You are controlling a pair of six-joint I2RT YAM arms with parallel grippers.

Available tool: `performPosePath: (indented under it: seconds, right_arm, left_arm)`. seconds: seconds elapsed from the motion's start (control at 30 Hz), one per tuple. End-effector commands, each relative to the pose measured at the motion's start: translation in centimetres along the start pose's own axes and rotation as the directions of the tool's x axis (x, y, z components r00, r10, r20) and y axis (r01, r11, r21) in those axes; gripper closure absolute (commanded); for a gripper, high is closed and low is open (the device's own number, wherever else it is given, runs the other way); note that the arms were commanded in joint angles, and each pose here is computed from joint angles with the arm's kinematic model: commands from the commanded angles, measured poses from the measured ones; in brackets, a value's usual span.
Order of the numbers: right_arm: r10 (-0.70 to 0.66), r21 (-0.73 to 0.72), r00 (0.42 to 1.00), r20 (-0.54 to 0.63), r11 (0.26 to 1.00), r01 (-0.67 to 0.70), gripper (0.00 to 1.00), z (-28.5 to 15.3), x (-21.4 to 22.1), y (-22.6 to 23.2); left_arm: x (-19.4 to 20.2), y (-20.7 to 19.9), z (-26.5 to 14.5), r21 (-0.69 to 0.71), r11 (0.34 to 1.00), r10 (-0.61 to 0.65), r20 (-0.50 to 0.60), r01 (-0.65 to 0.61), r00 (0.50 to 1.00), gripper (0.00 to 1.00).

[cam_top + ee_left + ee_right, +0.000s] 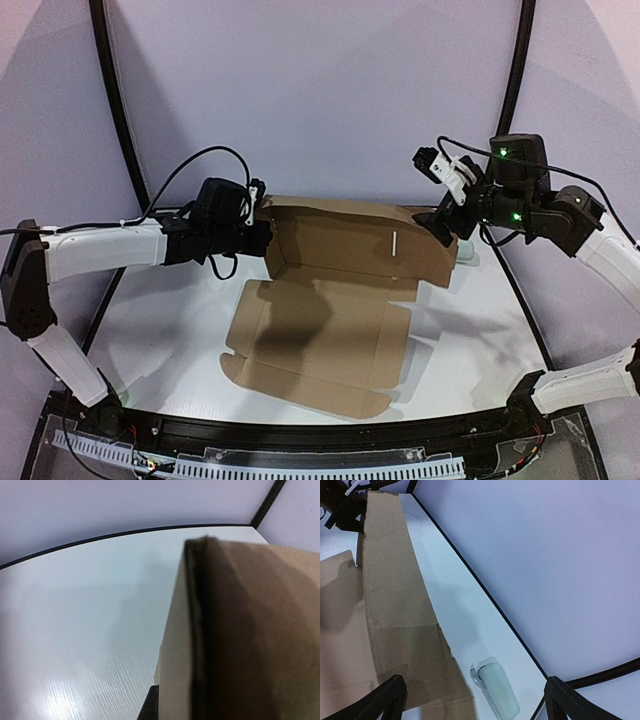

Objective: Fold the paper box

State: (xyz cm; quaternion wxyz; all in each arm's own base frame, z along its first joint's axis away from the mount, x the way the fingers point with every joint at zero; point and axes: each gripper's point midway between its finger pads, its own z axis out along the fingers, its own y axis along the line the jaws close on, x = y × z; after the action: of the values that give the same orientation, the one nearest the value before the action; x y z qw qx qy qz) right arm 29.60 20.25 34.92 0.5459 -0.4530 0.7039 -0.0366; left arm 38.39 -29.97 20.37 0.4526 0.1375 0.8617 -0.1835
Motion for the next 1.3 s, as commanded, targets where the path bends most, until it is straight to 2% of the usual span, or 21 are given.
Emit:
performPosePath:
  seconds: [0.0, 0.17, 0.27, 0.37, 0.4, 0.5, 0.67, 0.8, 0.93, 1.13, 1.27]
  right_arm:
    - [-0.044, 0.043, 0.999, 0.032, 0.998, 0.043, 0.01, -2.0, -1.3, -1.7]
    - [-0.097, 0.0, 0.995, -0.01, 0.995, 0.097, 0.02, -1.6, -0.4, -0.8]
    - [-0.115, -0.017, 0.993, 0.017, 0.993, 0.115, 0.02, -1.2, -0.8, -0.4]
    - [-0.063, 0.008, 0.992, 0.105, 0.998, 0.062, 0.02, -1.2, -3.7, -1.5]
    - [-0.006, 0.008, 0.985, 0.174, 1.0, 0.005, 0.02, -1.2, -5.8, -2.3]
    - [0.09, -0.081, 0.964, 0.249, 0.994, -0.071, 0.02, 0.1, -8.9, -1.9]
    - [0.209, -0.225, 0.952, 0.222, 0.961, -0.159, 0.02, 6.2, -11.4, -0.1]
    - [0.216, -0.294, 0.954, 0.208, 0.944, -0.15, 0.02, 9.9, -13.5, 2.2]
    - [0.195, -0.29, 0.968, 0.157, 0.946, -0.144, 0.02, 13.9, -14.8, 4.7]
    - [0.191, -0.343, 0.972, 0.139, 0.93, -0.133, 0.02, 15.9, -16.0, 7.4]
    - [0.174, -0.363, 0.979, 0.103, 0.923, -0.126, 0.02, 16.6, -14.9, 8.6]
  left_arm:
    - [-0.8, -1.5, -2.0, 0.093, 0.995, 0.034, 0.012, -0.035, 0.999, 0.99]
    - [-0.8, -2.0, -2.1, 0.124, 0.991, 0.044, 0.007, -0.045, 0.999, 0.99]
    - [-0.8, -2.1, -2.0, 0.125, 0.991, 0.041, 0.004, -0.041, 0.999, 0.99]
    - [-0.6, -2.3, -1.8, 0.137, 0.989, 0.047, -0.007, -0.046, 0.999, 0.99]
    - [-0.6, -2.4, -1.8, 0.141, 0.989, 0.05, -0.01, -0.049, 0.999, 0.99]
    - [-0.4, -3.3, -1.9, 0.194, 0.98, 0.056, -0.023, -0.05, 0.998, 0.99]
    - [-0.5, -4.0, -2.0, 0.228, 0.973, 0.055, -0.026, -0.048, 0.998, 0.99]
    - [-0.7, -4.2, -2.0, 0.234, 0.971, 0.056, -0.036, -0.046, 0.998, 0.99]
    - [-0.7, -4.7, -1.8, 0.253, 0.966, 0.065, -0.048, -0.051, 0.997, 0.99]
    - [-0.8, -4.9, -1.5, 0.257, 0.964, 0.076, -0.055, -0.06, 0.996, 0.99]
    - [-1.0, -5.0, -1.5, 0.26, 0.964, 0.069, -0.054, -0.052, 0.996, 0.99]
